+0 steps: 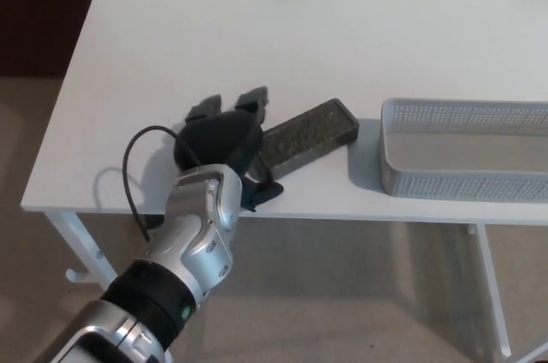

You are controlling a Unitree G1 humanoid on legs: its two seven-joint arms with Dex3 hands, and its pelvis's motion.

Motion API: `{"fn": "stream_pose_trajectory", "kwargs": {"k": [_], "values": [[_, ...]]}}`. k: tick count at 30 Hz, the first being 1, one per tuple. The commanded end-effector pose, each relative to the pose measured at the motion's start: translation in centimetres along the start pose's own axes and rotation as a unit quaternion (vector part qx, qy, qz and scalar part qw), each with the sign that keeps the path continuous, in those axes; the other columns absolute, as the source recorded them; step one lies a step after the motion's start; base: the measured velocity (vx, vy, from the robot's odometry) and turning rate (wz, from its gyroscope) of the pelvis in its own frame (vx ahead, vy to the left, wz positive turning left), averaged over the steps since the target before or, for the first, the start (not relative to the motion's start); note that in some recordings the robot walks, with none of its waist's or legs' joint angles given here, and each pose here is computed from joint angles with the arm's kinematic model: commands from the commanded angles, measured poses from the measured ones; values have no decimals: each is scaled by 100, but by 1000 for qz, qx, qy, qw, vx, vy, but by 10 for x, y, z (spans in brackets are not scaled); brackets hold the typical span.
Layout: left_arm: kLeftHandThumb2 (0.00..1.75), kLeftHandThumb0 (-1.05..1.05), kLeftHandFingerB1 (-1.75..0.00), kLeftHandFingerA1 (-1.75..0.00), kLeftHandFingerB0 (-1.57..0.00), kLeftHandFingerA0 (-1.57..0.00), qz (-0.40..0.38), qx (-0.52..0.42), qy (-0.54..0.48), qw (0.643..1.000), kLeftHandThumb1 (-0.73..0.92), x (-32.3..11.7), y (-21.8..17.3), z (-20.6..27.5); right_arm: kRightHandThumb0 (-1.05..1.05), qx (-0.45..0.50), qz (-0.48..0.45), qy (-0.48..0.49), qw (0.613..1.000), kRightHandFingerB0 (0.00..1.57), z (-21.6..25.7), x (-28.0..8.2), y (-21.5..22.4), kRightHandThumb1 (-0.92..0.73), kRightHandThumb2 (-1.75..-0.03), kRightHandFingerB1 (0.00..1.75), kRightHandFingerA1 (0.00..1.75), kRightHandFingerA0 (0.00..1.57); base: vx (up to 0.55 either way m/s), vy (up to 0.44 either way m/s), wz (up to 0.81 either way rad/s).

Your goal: The robot walks towards a desk on which an eraser is kept on the left hand side and a container is kept on the right hand side. The robot picks up the eraser using its left hand and places it in the container.

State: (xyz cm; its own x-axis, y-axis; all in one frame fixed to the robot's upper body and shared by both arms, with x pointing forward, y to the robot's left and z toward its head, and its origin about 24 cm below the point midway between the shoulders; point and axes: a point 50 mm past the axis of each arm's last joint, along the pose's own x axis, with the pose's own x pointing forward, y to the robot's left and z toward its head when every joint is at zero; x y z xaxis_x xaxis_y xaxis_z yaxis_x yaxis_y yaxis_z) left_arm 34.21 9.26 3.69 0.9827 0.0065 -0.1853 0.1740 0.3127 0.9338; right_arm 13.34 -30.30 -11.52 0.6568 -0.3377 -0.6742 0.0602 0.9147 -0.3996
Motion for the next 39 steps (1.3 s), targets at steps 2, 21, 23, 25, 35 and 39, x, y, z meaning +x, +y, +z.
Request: {"fn": "stream_pose_trajectory", "kwargs": {"k": [2,21,23,25,35,39], "values": [[73,-63,-8,-4,0,0,32,21,33,999,41,2,3,-10,-22,-7,-8,2,1000,63,4,2,-7,-50,-54,48,50,69,0,0,0],[80,-65,-15,-14,0,0,-27,-29,-10,999,40,3,-2,26,-22,-19,-6,1,1000,63,8,4,-7,-49,-54,47,50,67,0,0,0],[80,-65,-15,-14,0,0,-29,-34,-12,999,40,2,-3,28,-23,-23,-9,2,1000,64,8,4,-8,-48,-54,47,50,66,0,0,0],[81,-70,-11,-11,0,0,-38,-28,-12,999,42,4,-2,32,-30,-23,-13,2,1000,62,9,5,-8,-40,-65,55,69,70,0,0,0],[82,-70,-12,-15,0,0,-48,-9,-16,999,41,5,-4,33,-32,-20,-11,-4,1000,60,12,6,-7,-41,-68,55,71,72,0,0,0],[82,-71,-12,-15,0,0,-66,-6,4,998,41,8,-11,23,-22,-10,-8,-5,1000,65,11,5,-7,-48,-54,49,52,73,0,0,0]]}}
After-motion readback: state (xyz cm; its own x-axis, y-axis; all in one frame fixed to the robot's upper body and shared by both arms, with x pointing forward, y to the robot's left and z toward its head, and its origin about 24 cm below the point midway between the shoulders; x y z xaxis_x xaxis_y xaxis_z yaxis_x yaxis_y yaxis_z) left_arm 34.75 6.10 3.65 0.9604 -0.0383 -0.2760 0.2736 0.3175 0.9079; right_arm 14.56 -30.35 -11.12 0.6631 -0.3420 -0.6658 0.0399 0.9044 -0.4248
